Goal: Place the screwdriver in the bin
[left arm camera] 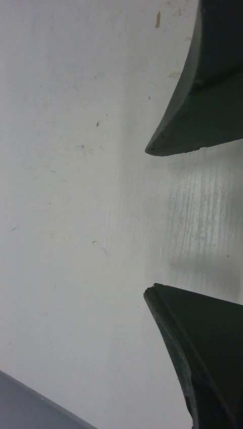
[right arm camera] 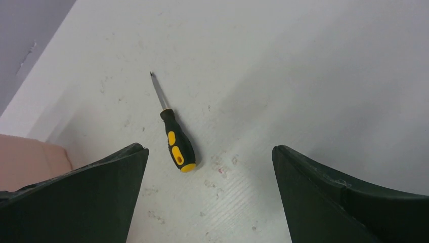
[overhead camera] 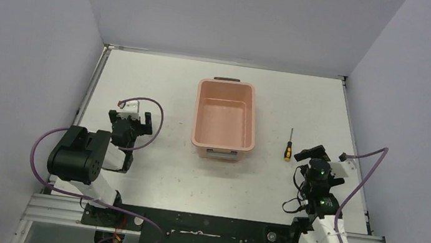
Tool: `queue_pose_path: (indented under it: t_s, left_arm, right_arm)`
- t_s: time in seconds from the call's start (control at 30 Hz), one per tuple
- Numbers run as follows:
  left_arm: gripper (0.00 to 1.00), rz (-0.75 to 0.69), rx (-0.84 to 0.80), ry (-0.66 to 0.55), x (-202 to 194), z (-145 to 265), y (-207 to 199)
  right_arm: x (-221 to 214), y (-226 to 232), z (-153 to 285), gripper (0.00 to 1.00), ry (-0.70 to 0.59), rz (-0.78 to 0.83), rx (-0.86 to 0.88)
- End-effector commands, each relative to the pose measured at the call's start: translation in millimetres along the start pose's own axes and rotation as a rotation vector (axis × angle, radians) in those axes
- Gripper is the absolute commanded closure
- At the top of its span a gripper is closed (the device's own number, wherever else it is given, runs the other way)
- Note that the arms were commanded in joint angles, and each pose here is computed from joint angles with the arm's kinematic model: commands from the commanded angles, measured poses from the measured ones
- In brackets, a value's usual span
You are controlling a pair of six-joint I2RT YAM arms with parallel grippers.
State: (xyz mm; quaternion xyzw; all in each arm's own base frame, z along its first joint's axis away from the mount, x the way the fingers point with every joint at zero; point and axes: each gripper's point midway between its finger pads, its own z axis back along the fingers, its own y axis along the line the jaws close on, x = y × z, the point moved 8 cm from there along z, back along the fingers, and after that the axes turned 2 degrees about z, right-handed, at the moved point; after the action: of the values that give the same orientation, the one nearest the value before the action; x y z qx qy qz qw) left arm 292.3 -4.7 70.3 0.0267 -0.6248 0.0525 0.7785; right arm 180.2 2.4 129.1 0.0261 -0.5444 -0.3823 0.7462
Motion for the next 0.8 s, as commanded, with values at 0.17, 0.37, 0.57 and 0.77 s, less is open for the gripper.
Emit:
queue_pose_path:
  t_s: [0.17, 0.37, 0.57, 0.77]
  left_arm:
    - [0.03, 0.015, -0.009, -0.076, 16.4, -6.6, -1.1]
    - [0.03, 0.014, -0.009, -0.073, 15.8, -6.6, -1.0]
    - [0.03, 0.015, -0.01, -0.074, 16.0, -6.6, -1.0]
    - [0.03, 0.015, -0.011, -0.075, 16.5, -6.6, -0.9]
  right_arm:
    - [61.4, 48.7, 20.1, 0.0, -0.006, 0.158, 0.112]
    - [113.6, 104.2, 48.6, 0.0, -0.223, 0.247, 0.536]
    - [131.2, 145.0, 2.8, 0.02, 0.115, 0.517, 0.309]
    - [100.3, 144.0, -53.2, 0.04, 0.426, 0.679, 0.01]
